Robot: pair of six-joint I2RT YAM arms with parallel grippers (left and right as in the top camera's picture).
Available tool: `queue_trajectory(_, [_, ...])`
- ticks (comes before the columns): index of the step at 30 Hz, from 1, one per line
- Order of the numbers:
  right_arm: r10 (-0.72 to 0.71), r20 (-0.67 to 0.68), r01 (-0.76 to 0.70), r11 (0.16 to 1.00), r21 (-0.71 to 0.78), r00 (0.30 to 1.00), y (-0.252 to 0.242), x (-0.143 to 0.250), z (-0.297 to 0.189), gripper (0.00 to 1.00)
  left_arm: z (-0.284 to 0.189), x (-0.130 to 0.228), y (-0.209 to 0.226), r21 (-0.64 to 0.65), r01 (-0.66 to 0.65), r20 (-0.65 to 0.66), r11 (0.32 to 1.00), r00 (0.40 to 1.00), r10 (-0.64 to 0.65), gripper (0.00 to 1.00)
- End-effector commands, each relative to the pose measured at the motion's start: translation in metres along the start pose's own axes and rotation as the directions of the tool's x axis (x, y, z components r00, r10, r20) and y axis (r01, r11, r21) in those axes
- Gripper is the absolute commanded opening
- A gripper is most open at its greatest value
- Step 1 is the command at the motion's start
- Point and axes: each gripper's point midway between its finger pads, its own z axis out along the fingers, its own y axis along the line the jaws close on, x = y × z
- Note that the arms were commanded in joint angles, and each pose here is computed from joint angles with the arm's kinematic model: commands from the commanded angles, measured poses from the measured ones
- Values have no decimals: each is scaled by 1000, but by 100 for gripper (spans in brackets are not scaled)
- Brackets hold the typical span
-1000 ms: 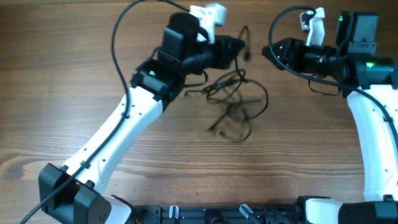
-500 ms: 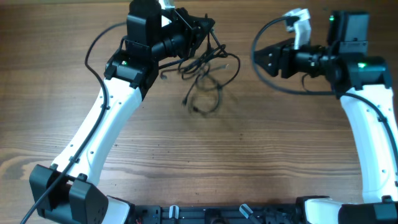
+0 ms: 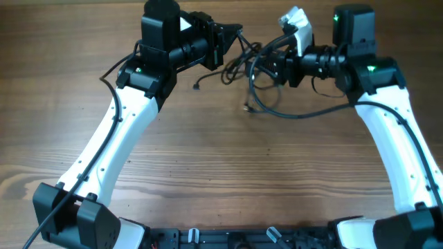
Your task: Untangle cables
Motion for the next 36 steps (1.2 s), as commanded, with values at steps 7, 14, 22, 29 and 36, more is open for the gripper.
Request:
queue_trajectory(7, [31,21,-30,999,-14,999,-3,-8,7,32,-1,11,-1,-4,16,-57,1000,998,-16,4])
queue_trajectory(14, [258,27,-258,939,229,966,-42,0,6,4,-1,11,-1,-4,12,-54,1000,998,-12,6])
queue_trajectory(22, [510,68,-489,769,412,858,-60,25,-13,4,-14,-60,43,-187,-78,314,979,940,134,20])
queue_trajectory(29, [553,-2,-485,733,477,833,-49,33,-33,4,-37,-93,71,-345,-88,466,934,848,252,52])
queue_trajectory(36, [459,-25,-424,840,337,888,-3,-19,-56,4,-36,-94,67,-473,-377,328,797,764,556,64])
